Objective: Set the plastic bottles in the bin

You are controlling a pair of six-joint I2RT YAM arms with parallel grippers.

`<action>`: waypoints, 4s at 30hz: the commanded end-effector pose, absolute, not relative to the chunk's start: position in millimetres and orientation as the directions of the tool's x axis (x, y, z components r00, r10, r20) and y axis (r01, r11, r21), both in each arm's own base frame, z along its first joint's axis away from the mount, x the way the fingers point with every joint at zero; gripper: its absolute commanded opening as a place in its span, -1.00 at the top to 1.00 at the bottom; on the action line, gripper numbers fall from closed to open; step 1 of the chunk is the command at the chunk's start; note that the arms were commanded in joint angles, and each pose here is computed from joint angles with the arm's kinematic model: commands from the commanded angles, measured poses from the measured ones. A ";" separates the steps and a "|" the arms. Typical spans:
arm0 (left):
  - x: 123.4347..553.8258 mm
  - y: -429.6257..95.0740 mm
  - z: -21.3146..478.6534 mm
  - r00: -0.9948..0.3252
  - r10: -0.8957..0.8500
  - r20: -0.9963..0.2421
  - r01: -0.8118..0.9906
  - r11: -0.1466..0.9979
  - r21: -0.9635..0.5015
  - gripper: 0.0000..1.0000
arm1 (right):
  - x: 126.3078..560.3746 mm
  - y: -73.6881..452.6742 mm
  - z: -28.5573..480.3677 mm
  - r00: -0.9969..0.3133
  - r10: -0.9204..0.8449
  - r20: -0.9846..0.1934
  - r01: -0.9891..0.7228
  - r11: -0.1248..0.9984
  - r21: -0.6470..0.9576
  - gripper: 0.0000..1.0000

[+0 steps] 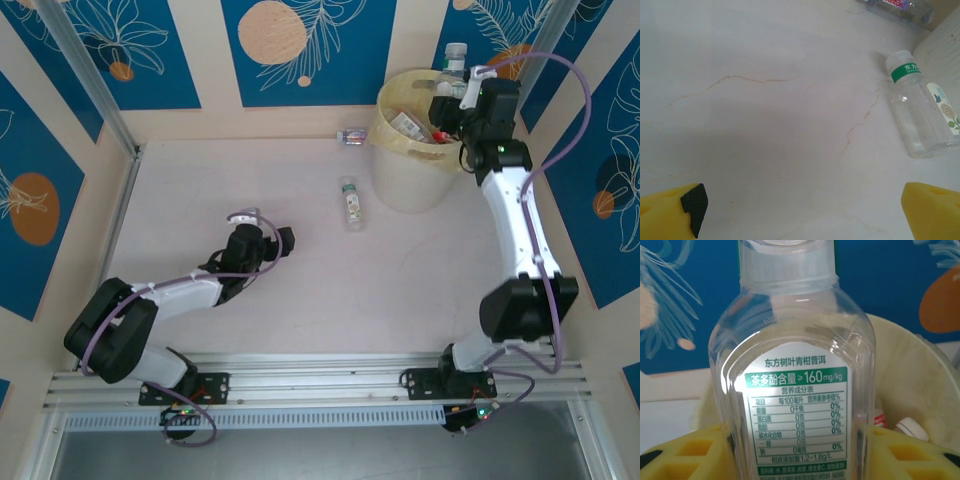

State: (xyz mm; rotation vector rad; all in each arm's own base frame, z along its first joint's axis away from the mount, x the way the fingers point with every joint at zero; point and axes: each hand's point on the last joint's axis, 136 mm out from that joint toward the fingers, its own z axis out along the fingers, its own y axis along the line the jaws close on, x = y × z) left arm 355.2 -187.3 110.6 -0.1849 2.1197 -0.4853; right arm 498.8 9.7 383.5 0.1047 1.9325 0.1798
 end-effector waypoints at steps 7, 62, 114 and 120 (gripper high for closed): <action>355.7 -179.0 114.4 -0.548 -0.344 -0.763 0.036 0.901 -0.432 -1.00 | 525.8 -14.0 342.4 -0.542 0.167 -0.824 0.111 0.986 0.127 0.12; 354.0 -152.8 107.8 -0.521 -0.428 -0.738 -0.098 0.889 -0.446 -1.00 | 375.2 207.5 331.0 -0.402 0.038 -0.915 -0.496 0.831 0.252 -0.98; 345.1 -123.8 95.1 -0.481 -0.543 -0.688 -0.171 0.828 -0.534 -1.00 | 451.5 229.7 111.6 -0.766 -0.263 -0.587 -0.320 0.947 -0.007 0.19; 344.0 -123.2 96.0 -0.475 -0.547 -0.689 -0.169 0.825 -0.539 -1.00 | 441.1 247.3 175.2 -0.629 -0.292 -0.721 -0.427 0.904 0.006 0.25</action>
